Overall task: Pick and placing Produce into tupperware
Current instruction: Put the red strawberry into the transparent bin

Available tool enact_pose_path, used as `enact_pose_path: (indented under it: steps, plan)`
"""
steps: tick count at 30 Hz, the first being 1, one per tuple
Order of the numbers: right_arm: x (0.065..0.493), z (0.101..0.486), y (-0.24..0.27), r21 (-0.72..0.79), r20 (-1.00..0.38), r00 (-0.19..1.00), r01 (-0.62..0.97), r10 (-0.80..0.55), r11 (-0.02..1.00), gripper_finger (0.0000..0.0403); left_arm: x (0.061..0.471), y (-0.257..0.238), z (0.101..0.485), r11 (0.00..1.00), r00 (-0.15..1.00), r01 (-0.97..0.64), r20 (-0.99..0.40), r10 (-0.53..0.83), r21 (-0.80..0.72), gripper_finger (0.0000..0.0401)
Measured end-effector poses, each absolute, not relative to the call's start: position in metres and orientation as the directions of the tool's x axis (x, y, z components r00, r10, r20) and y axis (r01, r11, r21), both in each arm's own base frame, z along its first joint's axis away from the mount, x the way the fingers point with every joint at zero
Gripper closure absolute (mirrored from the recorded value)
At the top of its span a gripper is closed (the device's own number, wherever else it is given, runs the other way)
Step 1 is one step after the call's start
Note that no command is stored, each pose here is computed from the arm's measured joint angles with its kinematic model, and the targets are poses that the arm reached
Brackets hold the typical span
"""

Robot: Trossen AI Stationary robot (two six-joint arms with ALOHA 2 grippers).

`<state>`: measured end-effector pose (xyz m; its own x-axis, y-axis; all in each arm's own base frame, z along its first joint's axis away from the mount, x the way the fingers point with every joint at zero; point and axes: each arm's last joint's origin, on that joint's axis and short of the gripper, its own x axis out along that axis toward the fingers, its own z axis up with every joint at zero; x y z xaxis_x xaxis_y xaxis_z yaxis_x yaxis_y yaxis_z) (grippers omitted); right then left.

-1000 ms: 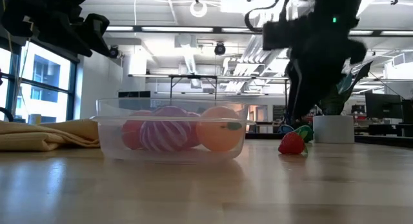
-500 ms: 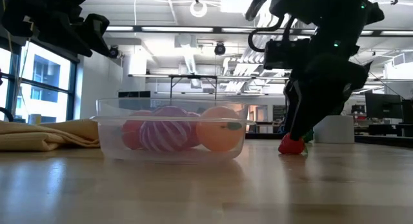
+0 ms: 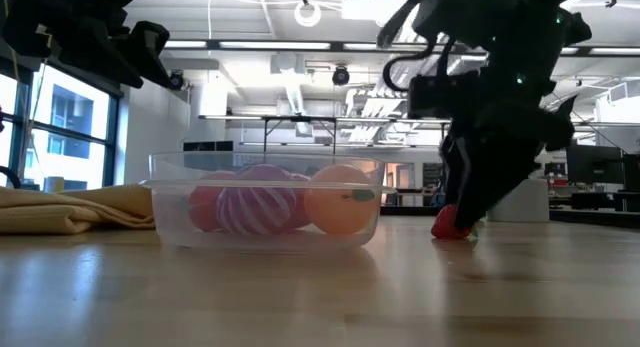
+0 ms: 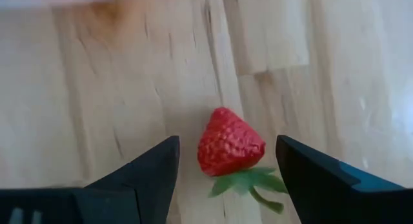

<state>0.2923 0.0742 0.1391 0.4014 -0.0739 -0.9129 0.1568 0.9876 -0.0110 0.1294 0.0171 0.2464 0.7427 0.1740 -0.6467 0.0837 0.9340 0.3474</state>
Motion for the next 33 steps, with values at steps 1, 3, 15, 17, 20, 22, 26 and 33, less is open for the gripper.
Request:
enact_pose_path:
  steps: [1,3,15,17,20,22,26,33]
  plan:
    - [0.2927,0.1358,0.0744,-0.013,-0.917,0.391,0.155,-0.074,0.988,0.0153,0.1293,0.0171,0.2464,0.934,0.743,0.084,-0.647,0.174,0.347,0.0180]
    - [0.2935,0.1326,0.0746,-0.018,-0.920,0.384,0.155,-0.077,0.988,0.0153,0.1294,0.0171,0.2464,0.934,0.743,0.084,-0.647,0.174,0.347,0.0180]
    - [0.2946,0.1317,0.0739,-0.021,-0.917,0.390,0.159,-0.082,0.987,0.0166,0.1294,0.0171,0.2464,0.934,0.743,0.084,-0.647,0.174,0.347,0.0180]
    - [0.2949,0.1317,0.0732,-0.016,-0.918,0.389,0.159,-0.078,0.987,0.0178,0.1293,0.0171,0.2464,0.934,0.743,0.084,-0.646,0.174,0.347,0.0180]
    - [0.2954,0.1317,0.0711,-0.013,-0.918,0.388,0.164,-0.077,0.986,0.0197,0.1294,0.0171,0.2464,0.934,0.743,0.084,-0.647,0.174,0.347,0.0180]
    - [0.2958,0.1315,0.0699,-0.009,-0.919,0.387,0.167,-0.074,0.986,0.0206,0.1294,0.0171,0.2464,0.934,0.743,0.084,-0.647,0.174,0.347,0.0180]
    - [0.2961,0.1315,0.0683,-0.004,-0.920,0.385,0.172,-0.071,0.985,0.0217,0.1294,0.0171,0.2464,0.934,0.743,0.084,-0.647,0.174,0.347,0.0180]
    - [0.2960,0.1314,0.0683,-0.004,-0.921,0.384,0.172,-0.071,0.985,0.0231,0.1294,0.0171,0.2464,0.934,0.743,0.083,-0.647,0.174,0.347,0.0180]
